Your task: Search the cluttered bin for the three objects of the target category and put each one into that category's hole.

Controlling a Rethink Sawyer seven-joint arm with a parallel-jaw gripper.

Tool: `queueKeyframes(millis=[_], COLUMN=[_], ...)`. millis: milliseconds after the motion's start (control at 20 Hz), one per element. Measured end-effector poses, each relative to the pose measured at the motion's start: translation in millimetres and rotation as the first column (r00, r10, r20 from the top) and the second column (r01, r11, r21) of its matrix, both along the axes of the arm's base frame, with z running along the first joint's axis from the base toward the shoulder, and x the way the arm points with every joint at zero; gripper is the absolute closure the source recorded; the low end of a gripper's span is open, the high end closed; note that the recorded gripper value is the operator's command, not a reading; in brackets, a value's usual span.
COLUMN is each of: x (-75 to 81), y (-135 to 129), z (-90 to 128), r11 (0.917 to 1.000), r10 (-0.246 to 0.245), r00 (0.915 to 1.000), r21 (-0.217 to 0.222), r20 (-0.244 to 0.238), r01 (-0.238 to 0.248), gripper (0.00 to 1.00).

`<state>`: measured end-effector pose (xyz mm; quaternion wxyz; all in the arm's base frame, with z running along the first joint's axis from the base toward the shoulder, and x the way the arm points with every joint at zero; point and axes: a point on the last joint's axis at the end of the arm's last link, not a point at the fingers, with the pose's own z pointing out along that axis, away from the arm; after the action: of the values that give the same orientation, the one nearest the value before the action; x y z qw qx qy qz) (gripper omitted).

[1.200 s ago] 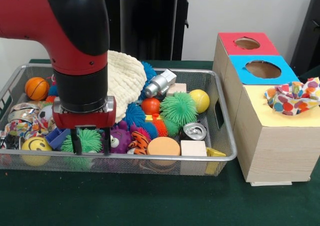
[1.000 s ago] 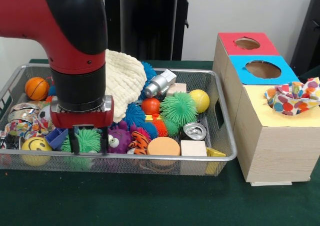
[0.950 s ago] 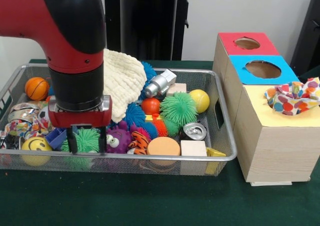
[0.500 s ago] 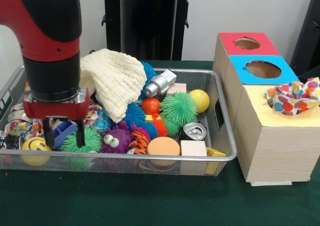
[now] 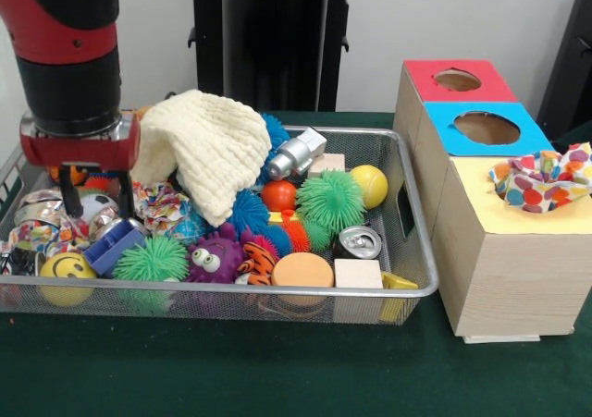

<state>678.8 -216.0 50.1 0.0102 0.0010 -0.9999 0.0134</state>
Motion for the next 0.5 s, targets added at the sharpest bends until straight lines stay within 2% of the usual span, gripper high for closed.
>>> queueKeyframes(millis=[50,350,500], x=[-19.6,-58.7,-72.4], y=[2,12,17], z=[1,-7,-15], r11=[1.0,0.9989,0.9976], r10=[0.007,0.046,0.069], r00=[0.9998,0.9986,0.9974], r21=[0.002,-0.002,-0.004], r20=[-0.018,-0.028,-0.021], r01=[-0.007,-0.046,-0.069], gripper=[0.0,0.0,0.0])
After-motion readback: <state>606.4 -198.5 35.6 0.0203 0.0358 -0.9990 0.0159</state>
